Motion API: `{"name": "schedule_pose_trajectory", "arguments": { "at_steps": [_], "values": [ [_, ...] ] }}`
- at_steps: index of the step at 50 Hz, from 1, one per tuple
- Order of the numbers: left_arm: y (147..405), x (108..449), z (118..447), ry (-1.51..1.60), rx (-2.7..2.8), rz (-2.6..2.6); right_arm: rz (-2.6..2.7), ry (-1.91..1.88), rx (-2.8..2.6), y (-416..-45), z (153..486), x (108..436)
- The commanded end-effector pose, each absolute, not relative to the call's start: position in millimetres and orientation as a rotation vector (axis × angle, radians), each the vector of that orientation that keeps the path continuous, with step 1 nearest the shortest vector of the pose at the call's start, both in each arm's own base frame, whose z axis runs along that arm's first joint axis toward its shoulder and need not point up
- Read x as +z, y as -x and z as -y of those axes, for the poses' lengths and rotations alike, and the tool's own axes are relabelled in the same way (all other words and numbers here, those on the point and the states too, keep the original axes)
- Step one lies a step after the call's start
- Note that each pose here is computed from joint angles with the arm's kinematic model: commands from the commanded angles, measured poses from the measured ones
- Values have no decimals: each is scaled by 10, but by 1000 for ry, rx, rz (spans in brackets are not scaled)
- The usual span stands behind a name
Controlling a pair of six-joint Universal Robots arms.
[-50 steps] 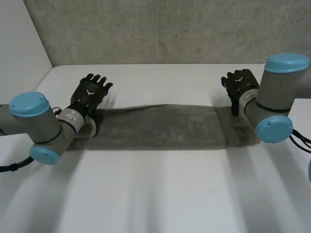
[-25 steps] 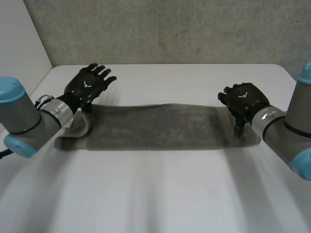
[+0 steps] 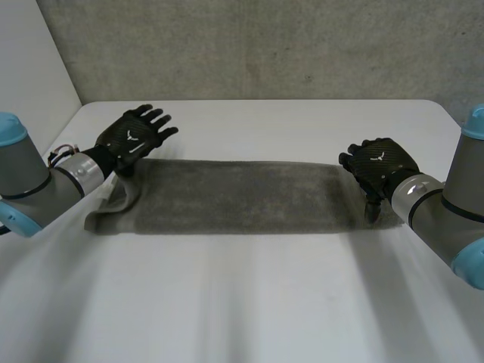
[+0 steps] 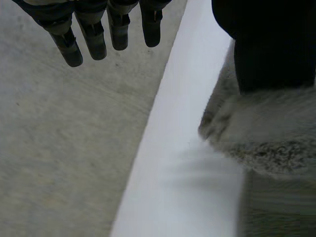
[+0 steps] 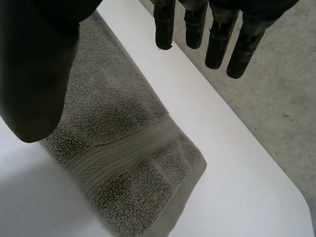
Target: Fold the towel.
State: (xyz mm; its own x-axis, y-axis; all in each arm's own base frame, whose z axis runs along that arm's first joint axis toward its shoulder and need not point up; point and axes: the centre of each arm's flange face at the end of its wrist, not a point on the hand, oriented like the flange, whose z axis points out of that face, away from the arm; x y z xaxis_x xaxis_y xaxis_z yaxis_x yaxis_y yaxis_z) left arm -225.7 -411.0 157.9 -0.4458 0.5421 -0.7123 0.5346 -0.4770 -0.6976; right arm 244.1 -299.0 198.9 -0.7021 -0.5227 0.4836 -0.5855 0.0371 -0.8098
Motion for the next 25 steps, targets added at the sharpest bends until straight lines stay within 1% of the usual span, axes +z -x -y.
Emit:
{"name": "schedule_pose_trajectory", "arguments": {
  "at_steps": [1, 7, 12, 14, 16, 17, 19, 25],
  "values": [
    [2235, 1557, 4035, 1448, 1939, 1752, 2226, -1187, 1781, -2437, 2990, 1984],
    [2215, 1527, 4021, 1411, 1898, 1785, 2232, -1189, 1774, -2434, 2979, 1968],
    [2177, 1529, 4063, 1448, 1947, 1779, 2240, -1190, 1764, -2426, 2972, 1943],
    [2172, 1551, 4106, 1492, 2005, 1754, 2242, -1193, 1761, -2430, 2966, 1934],
    [2138, 1591, 4236, 1611, 2197, 1692, 2243, -1191, 1761, -2426, 2970, 1934],
    [2138, 1592, 4237, 1611, 2198, 1692, 2242, -1193, 1761, -2430, 2966, 1934],
    [2099, 1628, 4358, 1696, 2408, 1627, 2242, -1193, 1761, -2430, 2966, 1934],
    [2094, 1674, 4405, 1720, 2558, 1528, 2243, -1195, 1762, -2431, 2963, 1939]
  ]
}}
